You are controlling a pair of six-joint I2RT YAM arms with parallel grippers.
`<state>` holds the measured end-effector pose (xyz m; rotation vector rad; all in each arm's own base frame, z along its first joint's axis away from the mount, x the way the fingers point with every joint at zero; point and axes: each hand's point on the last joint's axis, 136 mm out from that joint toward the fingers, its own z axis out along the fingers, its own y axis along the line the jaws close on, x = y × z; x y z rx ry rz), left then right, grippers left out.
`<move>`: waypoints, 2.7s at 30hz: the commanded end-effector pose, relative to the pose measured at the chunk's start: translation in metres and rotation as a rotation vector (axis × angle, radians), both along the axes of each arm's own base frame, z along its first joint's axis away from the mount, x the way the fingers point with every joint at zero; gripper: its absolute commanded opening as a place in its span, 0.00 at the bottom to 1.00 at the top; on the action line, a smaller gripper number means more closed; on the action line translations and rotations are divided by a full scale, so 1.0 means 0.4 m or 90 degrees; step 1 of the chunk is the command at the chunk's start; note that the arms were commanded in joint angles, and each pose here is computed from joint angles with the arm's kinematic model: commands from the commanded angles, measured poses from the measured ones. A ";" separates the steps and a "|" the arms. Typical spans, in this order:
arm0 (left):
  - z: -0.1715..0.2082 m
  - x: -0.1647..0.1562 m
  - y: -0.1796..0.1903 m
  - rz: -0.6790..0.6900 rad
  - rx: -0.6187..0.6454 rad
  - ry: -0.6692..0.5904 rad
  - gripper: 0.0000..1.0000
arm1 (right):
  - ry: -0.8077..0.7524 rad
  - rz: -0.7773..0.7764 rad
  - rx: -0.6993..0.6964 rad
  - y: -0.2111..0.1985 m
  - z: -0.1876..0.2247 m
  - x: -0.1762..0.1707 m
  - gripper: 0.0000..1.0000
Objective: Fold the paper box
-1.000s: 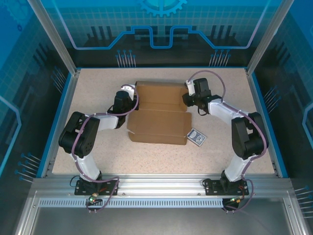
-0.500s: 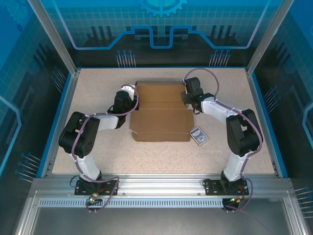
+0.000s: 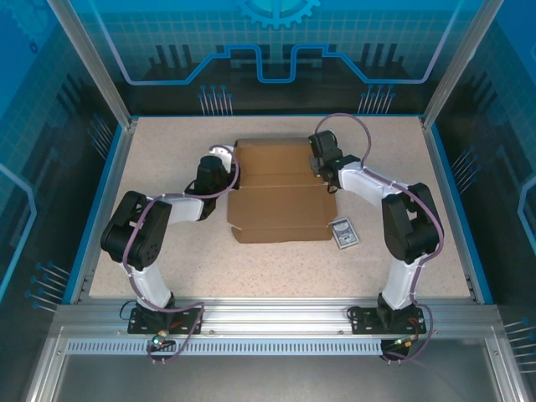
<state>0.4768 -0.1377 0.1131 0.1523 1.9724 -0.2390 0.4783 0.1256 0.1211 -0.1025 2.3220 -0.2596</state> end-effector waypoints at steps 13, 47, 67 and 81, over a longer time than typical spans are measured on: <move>0.042 -0.004 0.000 0.002 -0.019 -0.018 0.00 | 0.007 0.092 0.076 0.065 0.059 -0.038 0.52; 0.045 0.001 -0.006 -0.002 -0.022 -0.011 0.00 | 0.035 0.559 -0.134 0.268 0.209 -0.053 0.79; 0.074 -0.009 -0.013 -0.009 -0.042 -0.005 0.34 | 0.090 0.575 -0.111 0.338 0.128 0.002 0.63; 0.138 -0.077 0.013 0.025 -0.102 0.036 0.69 | 0.131 0.500 -0.014 0.321 0.098 0.036 0.44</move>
